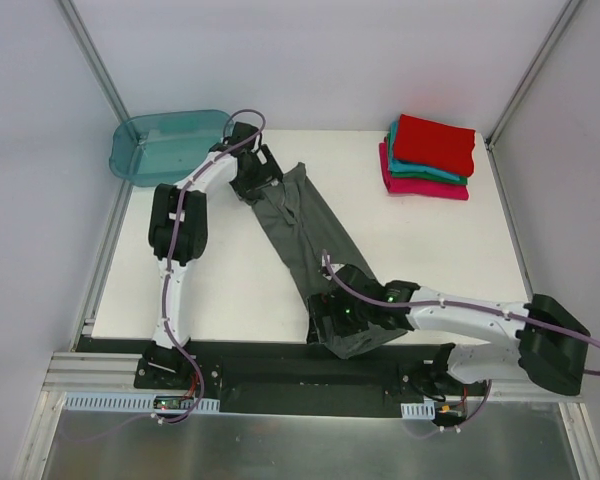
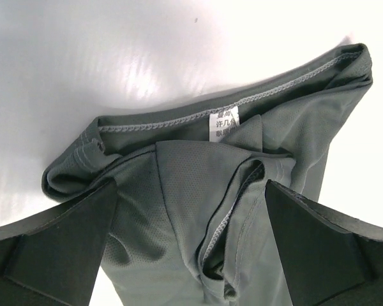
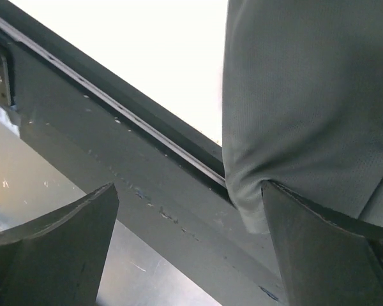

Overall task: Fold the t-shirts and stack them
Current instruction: Rotate the tshirt 90 degrees

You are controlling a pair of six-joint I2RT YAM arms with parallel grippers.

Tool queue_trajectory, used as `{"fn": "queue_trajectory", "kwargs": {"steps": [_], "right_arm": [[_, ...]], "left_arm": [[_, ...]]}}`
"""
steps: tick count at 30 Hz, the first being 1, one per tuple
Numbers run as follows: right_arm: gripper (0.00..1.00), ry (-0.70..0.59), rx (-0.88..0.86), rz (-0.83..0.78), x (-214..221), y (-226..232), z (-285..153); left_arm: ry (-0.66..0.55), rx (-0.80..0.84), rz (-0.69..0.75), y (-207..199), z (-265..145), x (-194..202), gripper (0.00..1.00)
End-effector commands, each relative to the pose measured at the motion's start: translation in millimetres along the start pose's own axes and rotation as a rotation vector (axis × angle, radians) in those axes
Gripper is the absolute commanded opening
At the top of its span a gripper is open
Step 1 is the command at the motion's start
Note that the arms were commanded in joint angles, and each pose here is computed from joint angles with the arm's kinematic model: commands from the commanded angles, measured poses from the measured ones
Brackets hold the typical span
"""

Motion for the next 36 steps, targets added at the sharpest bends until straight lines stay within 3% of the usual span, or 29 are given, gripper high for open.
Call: {"fn": "queue_trajectory", "kwargs": {"steps": [1, 5, 9, 18, 25, 36], "right_arm": [[0.96, -0.188, -0.012, -0.16, -29.6, 14.0, -43.0], [0.96, -0.353, 0.072, -0.122, -45.8, -7.9, -70.9], [0.96, -0.369, 0.163, 0.04, -52.9, -49.9, -73.9], [0.96, -0.25, 0.254, 0.157, -57.0, -96.3, -48.8], [0.96, -0.171, 0.169, 0.201, -44.0, -96.3, -20.0], [0.96, -0.038, -0.005, 0.12, -29.0, -58.0, 2.4]], "left_arm": [[-0.085, -0.037, 0.072, -4.6, -60.5, -14.4, 0.99], [-0.108, 0.014, 0.149, -31.7, -98.1, 9.7, 0.99], [-0.013, 0.121, 0.229, -66.9, -106.9, 55.3, 0.99], [0.169, 0.071, 0.162, -72.0, -39.1, 108.2, 0.99], [0.157, -0.046, 0.092, -57.9, 3.1, 109.5, 0.99], [0.107, 0.18, 0.08, -125.9, 59.4, 71.8, 0.99]]}}
Point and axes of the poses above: each gripper's point midway between its finger pads, its own z axis out along the fingers, its own y axis along the line the jaws close on, x = y × z, the point moved 4 cm from there along -z, back along the fingers, and after that the axes turned 2 degrees about z, right-handed, at the moved point
